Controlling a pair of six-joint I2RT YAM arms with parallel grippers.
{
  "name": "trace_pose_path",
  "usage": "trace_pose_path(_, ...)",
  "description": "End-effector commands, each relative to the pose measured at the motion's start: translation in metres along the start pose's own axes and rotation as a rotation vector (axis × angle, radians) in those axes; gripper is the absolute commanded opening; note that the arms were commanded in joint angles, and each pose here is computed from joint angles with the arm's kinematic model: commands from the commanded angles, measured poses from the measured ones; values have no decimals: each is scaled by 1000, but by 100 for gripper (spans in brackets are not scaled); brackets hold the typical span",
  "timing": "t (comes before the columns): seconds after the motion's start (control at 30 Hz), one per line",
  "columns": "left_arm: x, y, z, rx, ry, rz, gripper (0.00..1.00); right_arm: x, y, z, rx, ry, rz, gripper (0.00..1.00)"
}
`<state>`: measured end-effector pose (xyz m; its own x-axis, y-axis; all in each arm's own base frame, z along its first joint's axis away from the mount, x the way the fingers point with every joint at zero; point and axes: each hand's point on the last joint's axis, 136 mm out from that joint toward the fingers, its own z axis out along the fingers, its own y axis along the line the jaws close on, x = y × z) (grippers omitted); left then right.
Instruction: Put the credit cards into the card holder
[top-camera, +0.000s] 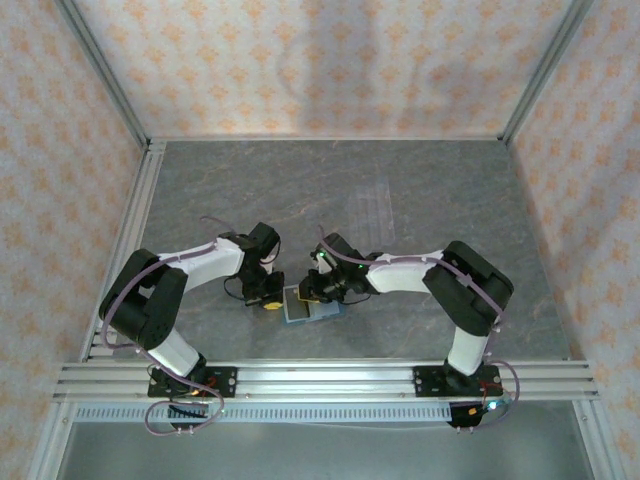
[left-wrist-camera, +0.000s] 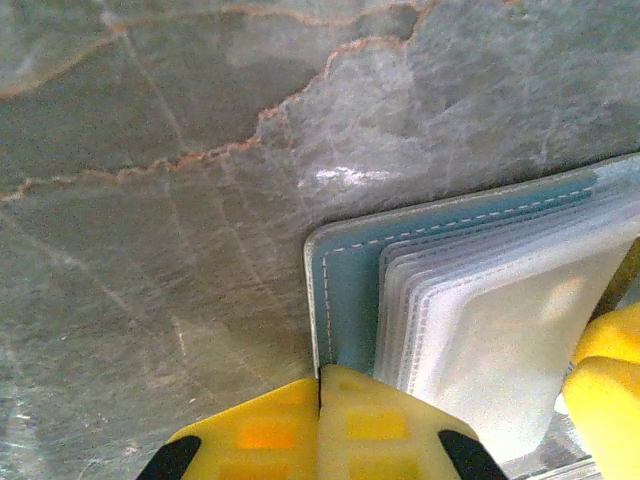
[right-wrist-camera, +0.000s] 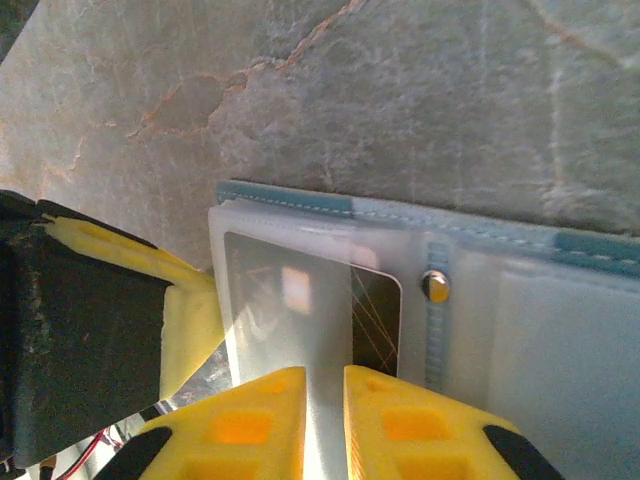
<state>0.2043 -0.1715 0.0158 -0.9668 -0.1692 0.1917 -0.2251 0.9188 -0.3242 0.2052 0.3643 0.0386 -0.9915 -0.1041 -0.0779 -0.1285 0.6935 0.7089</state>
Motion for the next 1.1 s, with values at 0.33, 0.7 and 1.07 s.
trace_pose_path(0.33, 8, 11, 9, -18, 20, -2, 0, -18, -21, -84, 390, -195, -99, 40)
trace_pose_path(0.7, 7, 10, 10, -17, 23, -7, 0, 3, -63, -85, 913, -135, -281, 76)
trace_pose_path(1.07, 9, 12, 10, -20, 21, -8, 0, -4, -78, -79, 1068, -189, -330, 61)
